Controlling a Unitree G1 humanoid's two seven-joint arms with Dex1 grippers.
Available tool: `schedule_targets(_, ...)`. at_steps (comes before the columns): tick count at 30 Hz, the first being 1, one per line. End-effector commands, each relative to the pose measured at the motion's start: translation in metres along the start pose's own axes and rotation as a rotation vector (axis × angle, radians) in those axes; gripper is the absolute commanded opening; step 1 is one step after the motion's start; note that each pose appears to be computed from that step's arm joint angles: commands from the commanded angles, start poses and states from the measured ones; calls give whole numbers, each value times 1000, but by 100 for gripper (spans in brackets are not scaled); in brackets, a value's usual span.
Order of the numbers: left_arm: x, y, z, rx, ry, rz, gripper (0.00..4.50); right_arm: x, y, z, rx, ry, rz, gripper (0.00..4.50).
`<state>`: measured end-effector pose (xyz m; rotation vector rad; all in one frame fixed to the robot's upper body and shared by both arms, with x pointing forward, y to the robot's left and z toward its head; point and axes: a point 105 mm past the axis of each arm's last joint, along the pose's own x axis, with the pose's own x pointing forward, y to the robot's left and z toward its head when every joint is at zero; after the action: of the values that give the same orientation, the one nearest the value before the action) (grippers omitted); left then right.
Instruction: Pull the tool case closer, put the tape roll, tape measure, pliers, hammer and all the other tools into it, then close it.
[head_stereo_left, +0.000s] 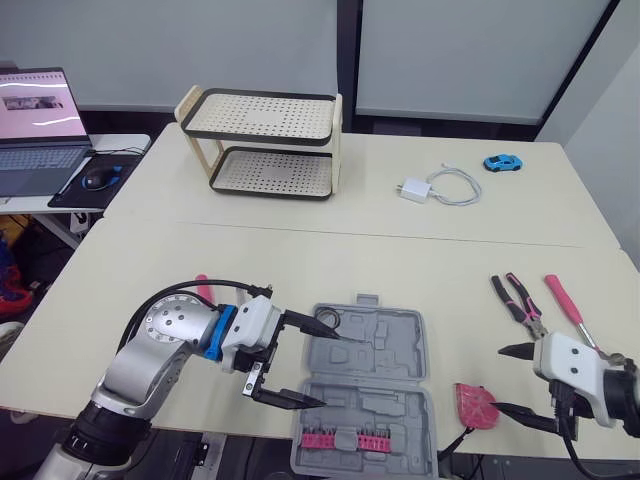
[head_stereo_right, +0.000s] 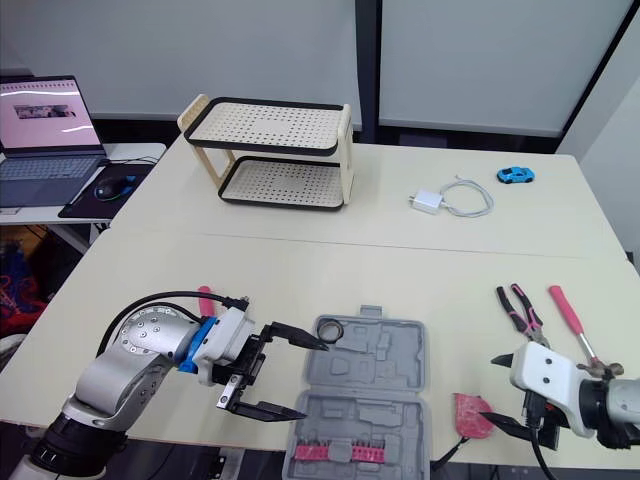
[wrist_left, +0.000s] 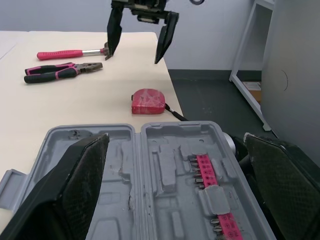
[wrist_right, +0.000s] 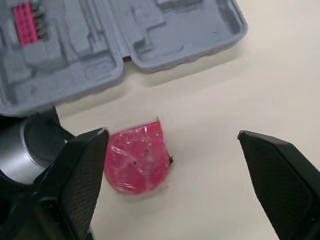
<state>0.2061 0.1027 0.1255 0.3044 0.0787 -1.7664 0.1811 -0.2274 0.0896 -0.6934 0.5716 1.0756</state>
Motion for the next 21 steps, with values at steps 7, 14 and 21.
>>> schedule_targets(7, 10, -12, 10, 62, -3, -82, 450, 15, 11, -27, -124, 39, 183, 444)
schedule_targets(14, 13, -12, 14, 64, -11, -100, 450, 29, 12, -33, -139, 37, 183, 444)
schedule_targets(21, 14, -13, 14, 65, -3, -119, 450, 40, 9, -35, -149, 43, 176, 444)
